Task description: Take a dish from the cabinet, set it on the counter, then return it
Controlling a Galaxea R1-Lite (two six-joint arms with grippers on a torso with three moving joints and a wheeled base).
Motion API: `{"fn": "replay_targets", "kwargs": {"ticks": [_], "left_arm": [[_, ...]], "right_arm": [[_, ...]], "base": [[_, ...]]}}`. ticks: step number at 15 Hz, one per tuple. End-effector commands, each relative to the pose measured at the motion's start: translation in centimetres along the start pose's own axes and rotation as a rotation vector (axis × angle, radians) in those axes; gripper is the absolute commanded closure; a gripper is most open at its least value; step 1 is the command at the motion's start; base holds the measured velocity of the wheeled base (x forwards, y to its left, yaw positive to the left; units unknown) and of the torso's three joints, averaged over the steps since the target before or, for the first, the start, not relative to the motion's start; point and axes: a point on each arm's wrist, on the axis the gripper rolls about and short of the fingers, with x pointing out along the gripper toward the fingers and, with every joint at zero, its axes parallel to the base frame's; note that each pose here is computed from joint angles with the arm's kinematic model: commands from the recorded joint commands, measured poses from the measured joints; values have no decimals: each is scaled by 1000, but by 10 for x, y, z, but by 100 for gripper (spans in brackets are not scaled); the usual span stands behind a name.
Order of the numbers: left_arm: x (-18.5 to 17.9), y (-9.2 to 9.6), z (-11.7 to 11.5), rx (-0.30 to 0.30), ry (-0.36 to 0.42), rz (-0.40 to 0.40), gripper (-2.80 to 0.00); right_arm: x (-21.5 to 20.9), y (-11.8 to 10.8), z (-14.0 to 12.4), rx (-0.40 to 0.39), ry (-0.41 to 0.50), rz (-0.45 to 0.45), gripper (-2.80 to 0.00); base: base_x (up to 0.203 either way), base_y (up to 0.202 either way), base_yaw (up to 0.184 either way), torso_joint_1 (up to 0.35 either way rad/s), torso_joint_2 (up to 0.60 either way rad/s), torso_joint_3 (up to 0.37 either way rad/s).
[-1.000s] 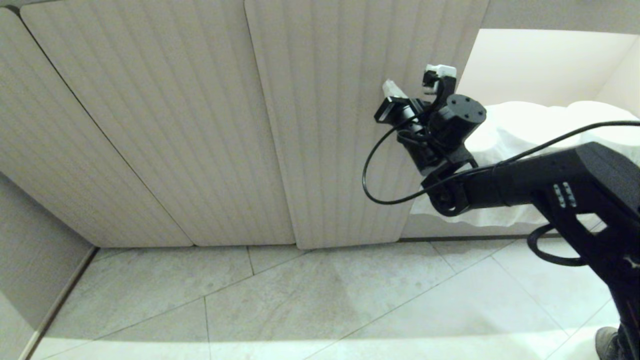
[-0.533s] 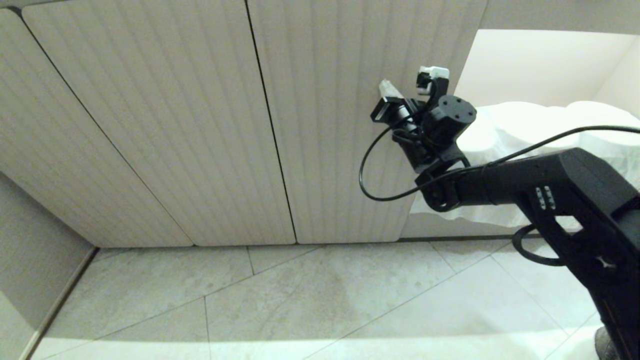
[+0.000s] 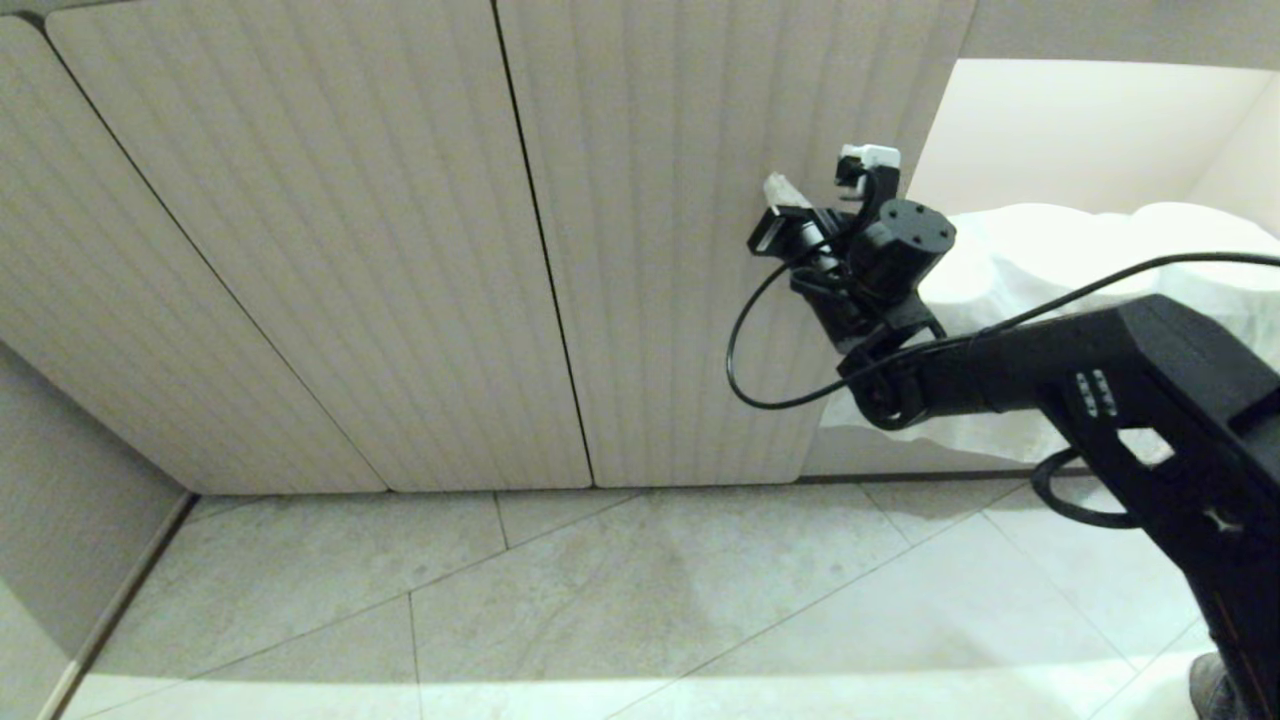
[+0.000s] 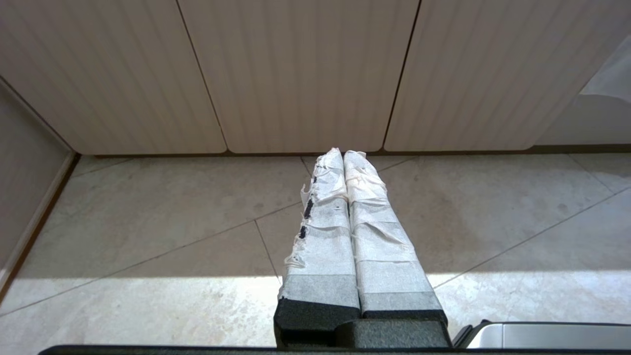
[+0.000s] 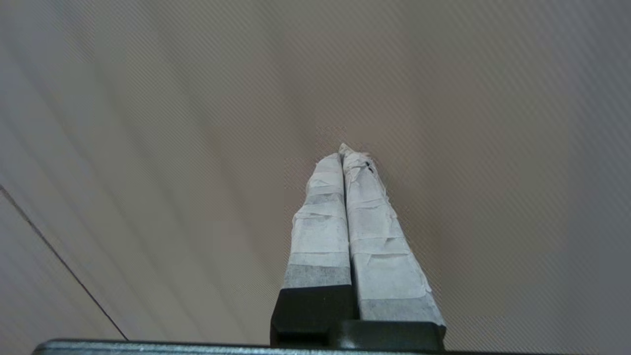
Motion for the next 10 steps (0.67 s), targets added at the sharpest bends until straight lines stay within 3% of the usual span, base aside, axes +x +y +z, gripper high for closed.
{"fn": "replay_targets", "kwargs": {"ticks": [1, 6, 10], "left_arm": [[0, 0, 0, 0, 0, 0, 0], [0, 0, 0, 0, 0, 0, 0], [0, 0, 0, 0, -2, 3, 0]], "right_arm": [[-4, 3, 18, 4, -15, 7, 0], [-28, 5, 47, 0, 58, 7, 0], [-67, 3, 66, -10, 194, -9, 0]], "base": [[0, 0, 0, 0, 0, 0], [0, 0, 0, 0, 0, 0], [0, 0, 0, 0, 0, 0]]}}
